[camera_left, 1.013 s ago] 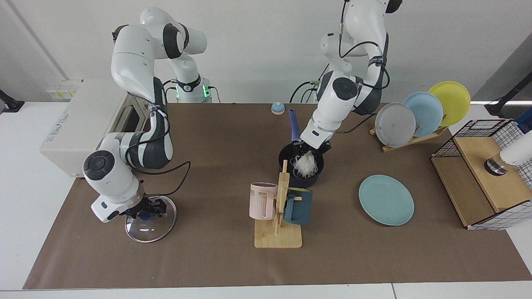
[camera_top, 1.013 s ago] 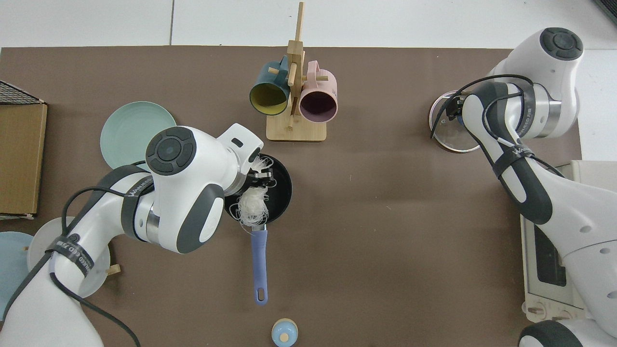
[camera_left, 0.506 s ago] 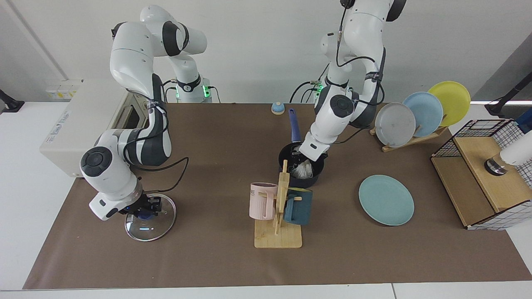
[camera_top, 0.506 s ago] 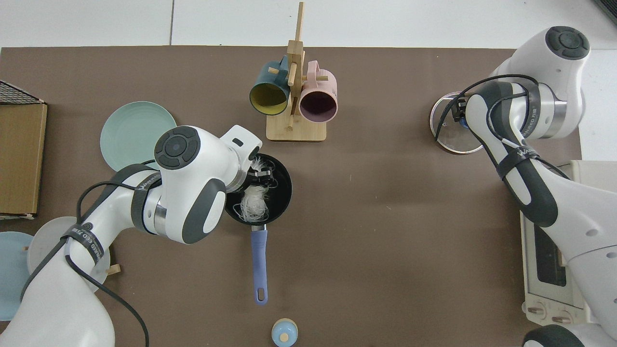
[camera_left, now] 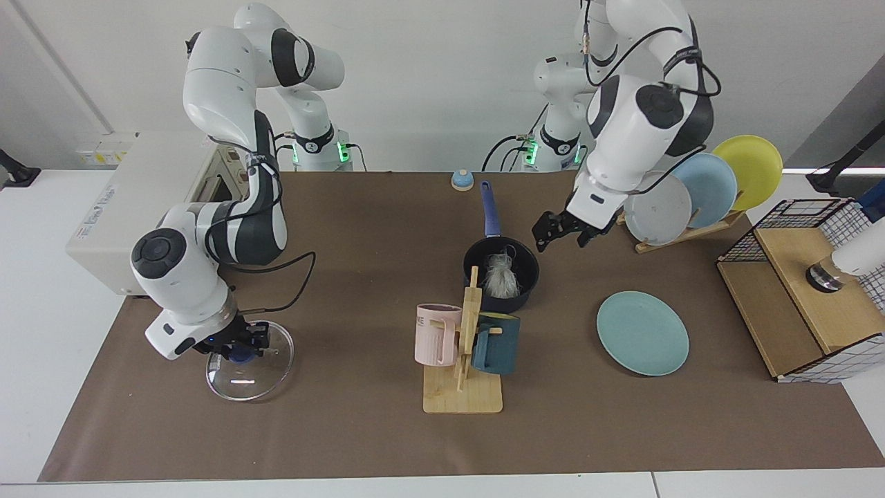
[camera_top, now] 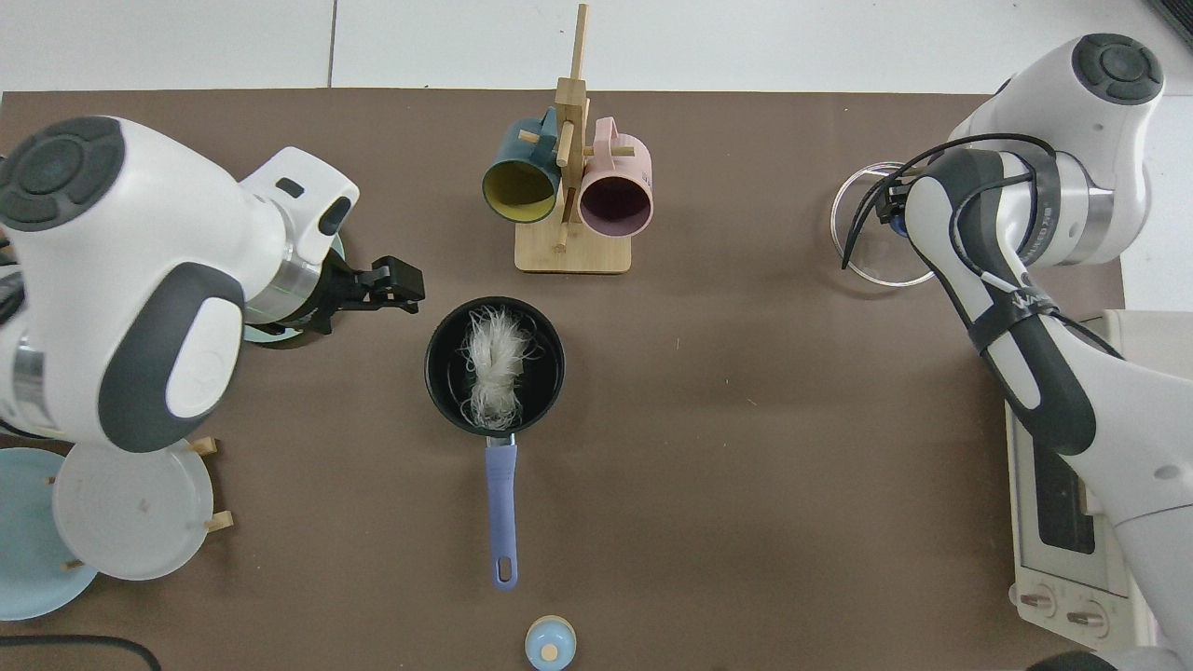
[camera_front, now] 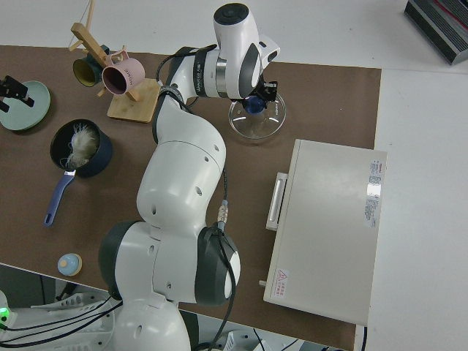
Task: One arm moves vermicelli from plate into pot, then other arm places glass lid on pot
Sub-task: 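Withdraw the left gripper to rest while the right gripper lifts the lid, then carry the glass lid over the saucepan with the right gripper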
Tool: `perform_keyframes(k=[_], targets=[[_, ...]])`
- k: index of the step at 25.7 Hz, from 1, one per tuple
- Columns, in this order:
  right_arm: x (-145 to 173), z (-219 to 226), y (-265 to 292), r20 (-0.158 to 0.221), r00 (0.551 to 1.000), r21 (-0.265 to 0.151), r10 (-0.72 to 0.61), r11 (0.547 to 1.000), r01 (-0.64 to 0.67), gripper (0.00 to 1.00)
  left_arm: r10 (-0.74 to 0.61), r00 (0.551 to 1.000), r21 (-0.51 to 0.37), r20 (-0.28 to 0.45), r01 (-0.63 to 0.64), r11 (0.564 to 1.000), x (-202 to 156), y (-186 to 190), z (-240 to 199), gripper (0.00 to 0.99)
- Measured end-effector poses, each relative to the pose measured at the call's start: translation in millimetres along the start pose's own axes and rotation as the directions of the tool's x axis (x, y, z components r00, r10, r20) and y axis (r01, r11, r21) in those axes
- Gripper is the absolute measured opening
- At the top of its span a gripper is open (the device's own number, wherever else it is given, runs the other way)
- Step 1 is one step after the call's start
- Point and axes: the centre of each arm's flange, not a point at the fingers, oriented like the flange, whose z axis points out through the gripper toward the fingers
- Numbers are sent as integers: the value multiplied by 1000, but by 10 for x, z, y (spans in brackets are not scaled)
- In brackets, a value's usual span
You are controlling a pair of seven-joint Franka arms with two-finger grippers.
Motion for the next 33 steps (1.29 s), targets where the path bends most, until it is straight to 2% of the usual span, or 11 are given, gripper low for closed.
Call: perform_keyframes(k=[4,7,13,16,18,23,28,33], targets=[[-96,-366,-220,26,1000,4,12,1000,-12,608,17,1000,18,-23,-17,1000,-28,-376,-482,987],[-193,-715,-454,30,999,4,16,1000,-16,608,33,999,37,-23,-32,999,-77,-685,-720,987],[-554,-1335,-1061,22,999,5,39,999,-39,608,46,999,51,-13,-45,998,-35,-1481,-959,991],[-774,-1480,-1484,23,997,5,68,998,-68,608,13,1000,49,-13,-12,999,-10,-1906,-1031,987],[-902,-1533,-1831,23,996,5,87,996,-87,608,33,999,49,-14,-32,998,-8,-2054,-1058,974],[-1222,-1624,-2801,18,992,5,124,992,-124,608,104,995,49,-6,-103,993,-14,-2057,-1041,982],[-1516,-1722,-3515,5,989,14,147,989,-147,608,126,992,51,-2,-125,991,-18,-1965,-1012,982],[-1821,-1703,-4326,3,982,23,187,982,-187,608,166,986,171,-13,-162,972,10,-1981,-1037,982]])
